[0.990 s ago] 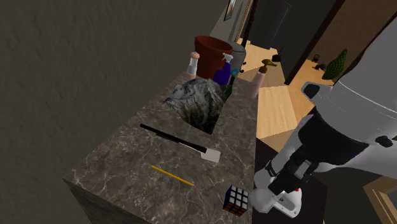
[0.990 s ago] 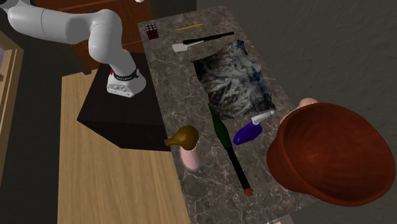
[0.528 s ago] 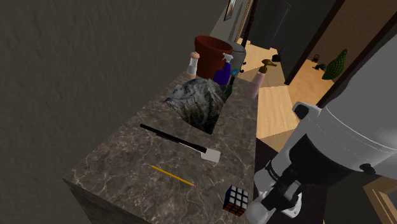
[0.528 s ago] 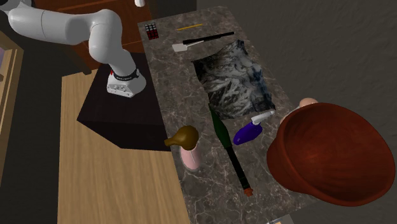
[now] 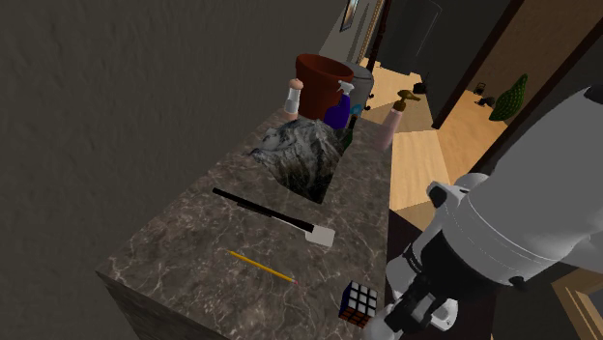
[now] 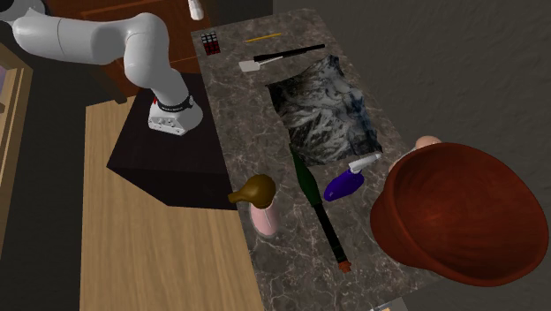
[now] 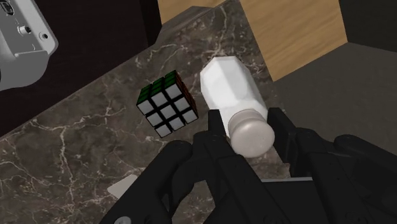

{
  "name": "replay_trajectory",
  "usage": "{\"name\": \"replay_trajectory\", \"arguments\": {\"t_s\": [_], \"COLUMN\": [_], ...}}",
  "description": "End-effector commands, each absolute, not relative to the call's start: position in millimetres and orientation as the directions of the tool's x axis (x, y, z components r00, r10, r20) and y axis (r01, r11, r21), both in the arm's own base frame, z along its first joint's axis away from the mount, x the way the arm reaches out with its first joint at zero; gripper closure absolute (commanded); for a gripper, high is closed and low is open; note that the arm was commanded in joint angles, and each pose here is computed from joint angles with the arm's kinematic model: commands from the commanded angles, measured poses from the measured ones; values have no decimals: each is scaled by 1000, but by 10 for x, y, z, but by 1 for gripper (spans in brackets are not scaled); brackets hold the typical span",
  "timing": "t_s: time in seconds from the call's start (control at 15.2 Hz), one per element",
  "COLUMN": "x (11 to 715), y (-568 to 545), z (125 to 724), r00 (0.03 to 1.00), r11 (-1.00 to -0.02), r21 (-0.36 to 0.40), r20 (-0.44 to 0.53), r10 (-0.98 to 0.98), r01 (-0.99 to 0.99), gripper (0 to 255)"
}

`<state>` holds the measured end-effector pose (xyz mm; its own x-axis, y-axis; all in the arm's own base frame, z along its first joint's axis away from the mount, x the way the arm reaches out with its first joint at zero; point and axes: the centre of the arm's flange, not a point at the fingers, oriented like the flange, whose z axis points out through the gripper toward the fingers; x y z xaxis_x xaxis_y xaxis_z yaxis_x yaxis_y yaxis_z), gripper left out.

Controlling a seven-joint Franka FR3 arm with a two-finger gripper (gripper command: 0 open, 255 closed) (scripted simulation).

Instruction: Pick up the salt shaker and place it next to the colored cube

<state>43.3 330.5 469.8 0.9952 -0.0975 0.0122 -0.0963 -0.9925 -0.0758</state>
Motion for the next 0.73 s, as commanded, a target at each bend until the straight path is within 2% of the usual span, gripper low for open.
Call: {"name": "replay_trajectory", "arguments": {"t_s": [0.0,0.66], "x": [440,440], "y": [3299,3299], "z": [4604,4076], "r00": [995,995], "r11": [-992,-992], "r21": [-76,-76], "r20": [12,12], "r10": [-98,-98], "r01": [-97,-97], "gripper": [255,255]}}
